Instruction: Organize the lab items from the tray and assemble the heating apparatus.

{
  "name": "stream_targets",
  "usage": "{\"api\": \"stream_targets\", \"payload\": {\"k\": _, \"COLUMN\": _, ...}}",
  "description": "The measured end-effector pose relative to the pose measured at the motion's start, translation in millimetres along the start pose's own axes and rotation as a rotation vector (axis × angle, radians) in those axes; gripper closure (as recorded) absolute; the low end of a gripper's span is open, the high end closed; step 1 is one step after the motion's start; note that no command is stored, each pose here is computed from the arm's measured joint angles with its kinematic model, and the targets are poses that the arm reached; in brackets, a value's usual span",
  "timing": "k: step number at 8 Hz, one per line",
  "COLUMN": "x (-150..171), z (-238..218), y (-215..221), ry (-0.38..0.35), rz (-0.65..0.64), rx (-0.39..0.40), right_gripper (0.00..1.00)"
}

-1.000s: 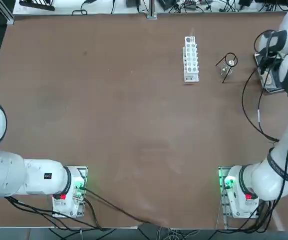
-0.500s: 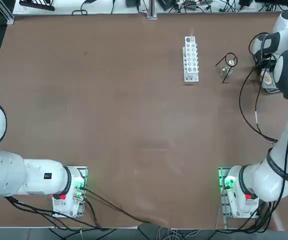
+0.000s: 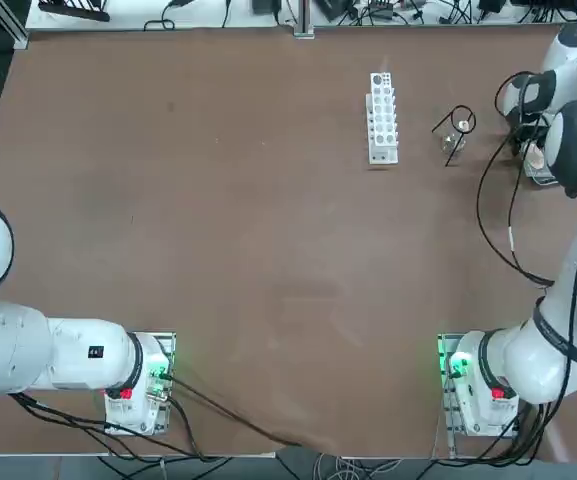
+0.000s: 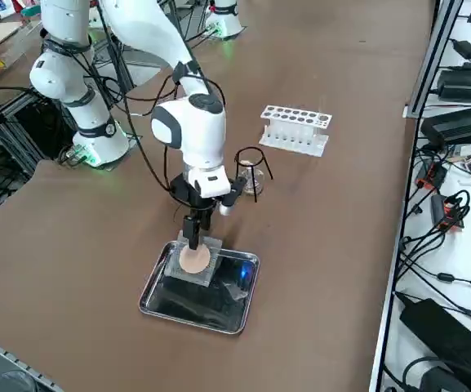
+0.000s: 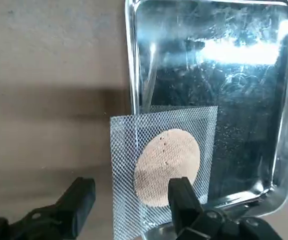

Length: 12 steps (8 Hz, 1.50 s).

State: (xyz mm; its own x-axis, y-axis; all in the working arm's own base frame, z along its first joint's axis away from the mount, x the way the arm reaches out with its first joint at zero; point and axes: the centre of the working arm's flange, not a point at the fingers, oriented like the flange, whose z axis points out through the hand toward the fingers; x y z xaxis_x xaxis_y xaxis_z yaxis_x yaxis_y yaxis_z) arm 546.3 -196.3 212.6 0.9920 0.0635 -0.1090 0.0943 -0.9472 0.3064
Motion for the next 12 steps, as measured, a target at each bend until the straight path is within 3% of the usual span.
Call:
{"api": "stream_targets", "payload": {"k": 8, "x": -2, "z": 14, "y": -4, "ry": -0.016, "rz": -0.008, "rx": -0.013, "right_gripper": 0.13}}
{"api": "stream_targets", "payload": {"k": 12, "x": -2, "z": 17, "y": -5, "ry": -0.023, "rz": -0.010, "rx": -0.015, "right_gripper": 0.28}}
